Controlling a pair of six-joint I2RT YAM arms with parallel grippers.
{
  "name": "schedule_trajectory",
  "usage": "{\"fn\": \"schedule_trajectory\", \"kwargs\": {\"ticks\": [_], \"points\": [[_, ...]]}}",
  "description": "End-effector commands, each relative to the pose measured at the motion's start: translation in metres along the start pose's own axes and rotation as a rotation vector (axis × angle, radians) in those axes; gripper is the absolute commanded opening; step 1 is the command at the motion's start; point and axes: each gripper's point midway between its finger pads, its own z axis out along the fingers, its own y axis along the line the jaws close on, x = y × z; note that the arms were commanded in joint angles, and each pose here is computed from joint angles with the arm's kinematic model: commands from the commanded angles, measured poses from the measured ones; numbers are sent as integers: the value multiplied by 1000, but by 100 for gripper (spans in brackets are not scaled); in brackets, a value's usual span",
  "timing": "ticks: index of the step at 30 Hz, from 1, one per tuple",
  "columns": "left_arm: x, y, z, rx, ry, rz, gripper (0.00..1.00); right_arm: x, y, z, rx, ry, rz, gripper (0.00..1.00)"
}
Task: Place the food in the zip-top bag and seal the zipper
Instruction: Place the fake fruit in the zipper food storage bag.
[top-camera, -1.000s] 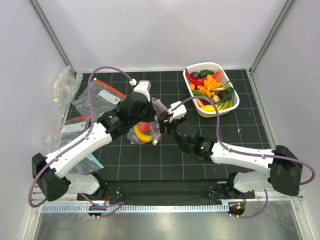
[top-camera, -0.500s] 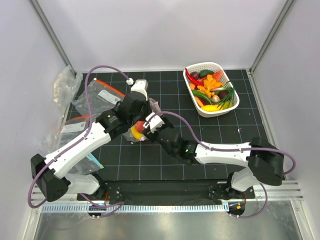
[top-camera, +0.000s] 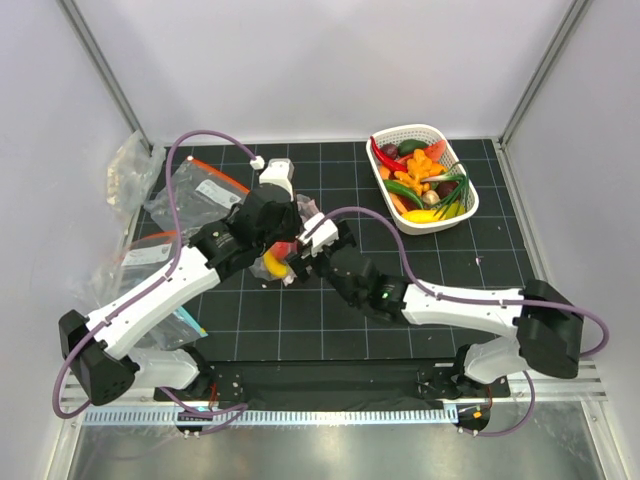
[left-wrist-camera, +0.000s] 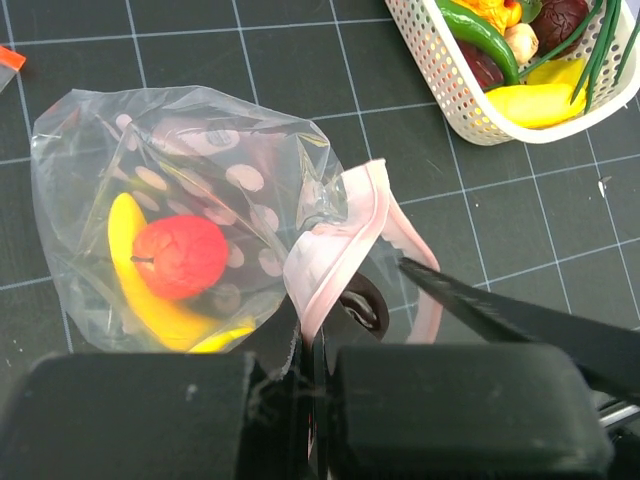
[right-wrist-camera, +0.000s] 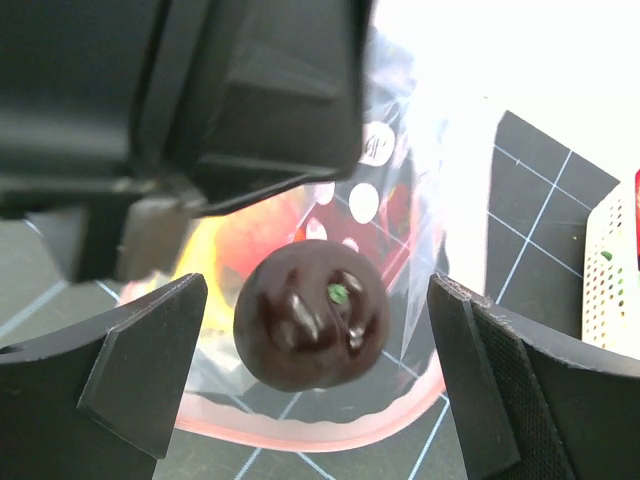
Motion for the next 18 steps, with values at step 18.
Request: {"fn": "schedule_trajectory", "kwargs": {"ticks": [18], "points": [[-23, 22, -9, -131, -92, -10, 0, -37, -35, -20, 186, 53, 409, 62]]}}
